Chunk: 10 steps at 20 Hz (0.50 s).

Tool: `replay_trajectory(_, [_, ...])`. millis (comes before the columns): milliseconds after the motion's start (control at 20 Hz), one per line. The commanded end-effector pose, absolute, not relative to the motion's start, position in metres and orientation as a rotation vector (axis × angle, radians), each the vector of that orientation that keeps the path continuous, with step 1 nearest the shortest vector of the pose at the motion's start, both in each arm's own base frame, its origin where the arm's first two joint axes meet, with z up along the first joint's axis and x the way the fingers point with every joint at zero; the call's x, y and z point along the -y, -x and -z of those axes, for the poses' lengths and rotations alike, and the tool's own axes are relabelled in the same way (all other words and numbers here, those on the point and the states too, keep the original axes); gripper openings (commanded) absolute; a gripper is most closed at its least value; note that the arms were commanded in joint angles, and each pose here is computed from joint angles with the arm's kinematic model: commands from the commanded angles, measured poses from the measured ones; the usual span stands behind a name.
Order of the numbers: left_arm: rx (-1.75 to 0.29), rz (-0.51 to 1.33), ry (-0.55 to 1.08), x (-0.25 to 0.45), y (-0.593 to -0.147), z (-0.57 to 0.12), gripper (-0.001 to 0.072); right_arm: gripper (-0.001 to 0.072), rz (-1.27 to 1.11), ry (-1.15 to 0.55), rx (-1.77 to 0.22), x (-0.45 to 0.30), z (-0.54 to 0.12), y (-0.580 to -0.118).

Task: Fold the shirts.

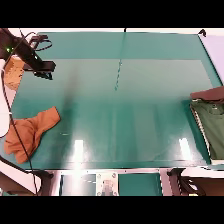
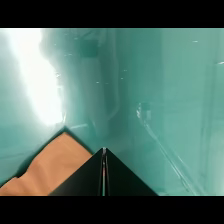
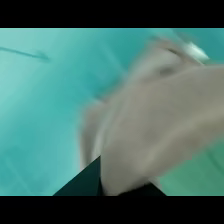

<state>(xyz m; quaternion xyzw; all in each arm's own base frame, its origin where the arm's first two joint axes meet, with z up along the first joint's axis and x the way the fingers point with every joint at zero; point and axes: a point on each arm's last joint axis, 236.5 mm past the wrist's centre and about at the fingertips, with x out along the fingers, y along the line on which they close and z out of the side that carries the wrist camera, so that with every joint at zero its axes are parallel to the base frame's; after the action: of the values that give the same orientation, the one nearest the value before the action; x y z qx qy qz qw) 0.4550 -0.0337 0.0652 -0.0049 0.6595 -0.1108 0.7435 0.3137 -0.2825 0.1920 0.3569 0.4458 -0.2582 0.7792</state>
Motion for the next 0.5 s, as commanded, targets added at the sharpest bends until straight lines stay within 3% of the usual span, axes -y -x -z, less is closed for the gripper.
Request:
replay_trajectory(0, [-1.437, 0.284, 0.041, 0.044, -0.455, -0.067, 0.0024, 0.0014, 0.861, -0.799, -1.169, 0.296, -0.169, -0.225])
replay_trajectory(200, [-1.435, 0.304, 0.053, 0.05, -0.455, -0.069, 0.0024, 0.0014, 1.033, -0.785, -1.296, 0.291, -0.144, -0.172])
replay_trajectory(450, [-1.433, 0.304, 0.053, 0.05, -0.455, -0.069, 0.0024, 0.0015, 1.127, -0.945, -1.514, 0.272, -0.069, -0.122])
